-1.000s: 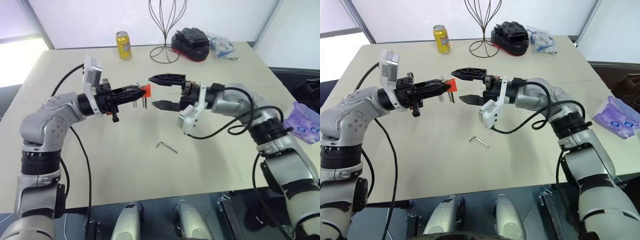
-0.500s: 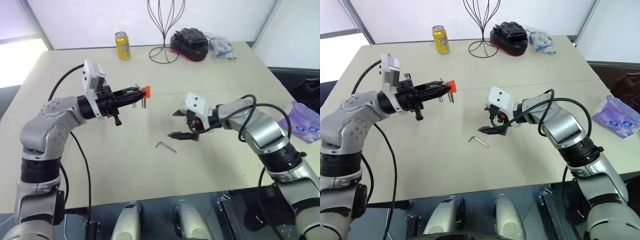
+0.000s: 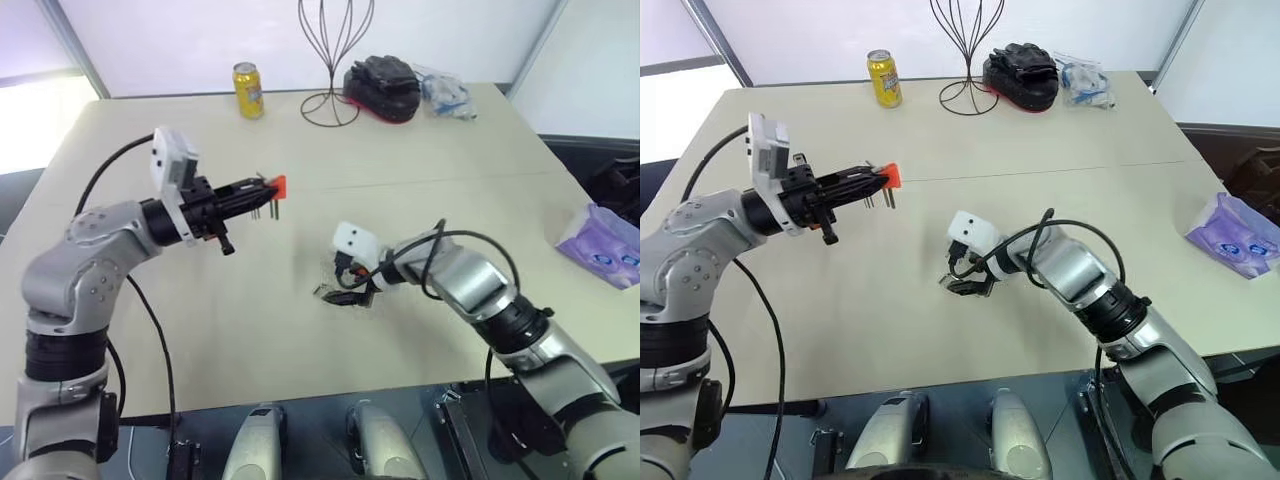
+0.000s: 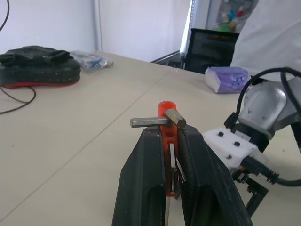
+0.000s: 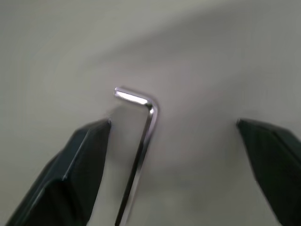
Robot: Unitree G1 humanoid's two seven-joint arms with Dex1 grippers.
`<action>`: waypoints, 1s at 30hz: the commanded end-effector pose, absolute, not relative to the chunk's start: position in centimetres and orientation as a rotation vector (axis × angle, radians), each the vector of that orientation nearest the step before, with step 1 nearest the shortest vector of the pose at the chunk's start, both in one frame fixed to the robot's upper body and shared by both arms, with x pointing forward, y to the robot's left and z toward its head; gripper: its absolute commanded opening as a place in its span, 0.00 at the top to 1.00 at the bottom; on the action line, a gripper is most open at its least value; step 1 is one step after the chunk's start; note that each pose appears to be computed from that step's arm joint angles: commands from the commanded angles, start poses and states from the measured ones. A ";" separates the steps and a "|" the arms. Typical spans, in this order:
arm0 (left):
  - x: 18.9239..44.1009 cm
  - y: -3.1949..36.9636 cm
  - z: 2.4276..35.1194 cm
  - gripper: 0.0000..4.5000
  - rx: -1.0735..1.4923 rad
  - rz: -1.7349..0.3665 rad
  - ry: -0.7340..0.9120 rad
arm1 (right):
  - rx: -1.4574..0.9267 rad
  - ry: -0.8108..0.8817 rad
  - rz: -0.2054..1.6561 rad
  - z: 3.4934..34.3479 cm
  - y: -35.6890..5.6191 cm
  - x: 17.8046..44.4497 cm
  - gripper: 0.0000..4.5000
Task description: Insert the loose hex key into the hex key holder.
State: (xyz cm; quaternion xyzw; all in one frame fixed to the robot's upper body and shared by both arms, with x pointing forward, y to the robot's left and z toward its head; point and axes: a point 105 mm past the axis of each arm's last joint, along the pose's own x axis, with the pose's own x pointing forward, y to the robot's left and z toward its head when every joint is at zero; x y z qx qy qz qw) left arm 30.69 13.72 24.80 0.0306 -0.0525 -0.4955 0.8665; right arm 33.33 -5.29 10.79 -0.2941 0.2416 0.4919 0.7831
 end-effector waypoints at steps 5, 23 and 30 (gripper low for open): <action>29.9 14.1 26.1 1.00 0.099 -1.018 -0.155 | -0.796 0.462 1.026 9.1 -5.7 34.1 0.20; 30.1 13.5 25.8 1.00 0.083 -1.015 -0.171 | -0.651 0.002 0.831 16.2 -6.5 37.8 0.99; 30.8 12.4 25.5 1.00 0.048 -1.013 -0.197 | -0.435 -0.446 0.436 27.5 -10.3 39.6 0.99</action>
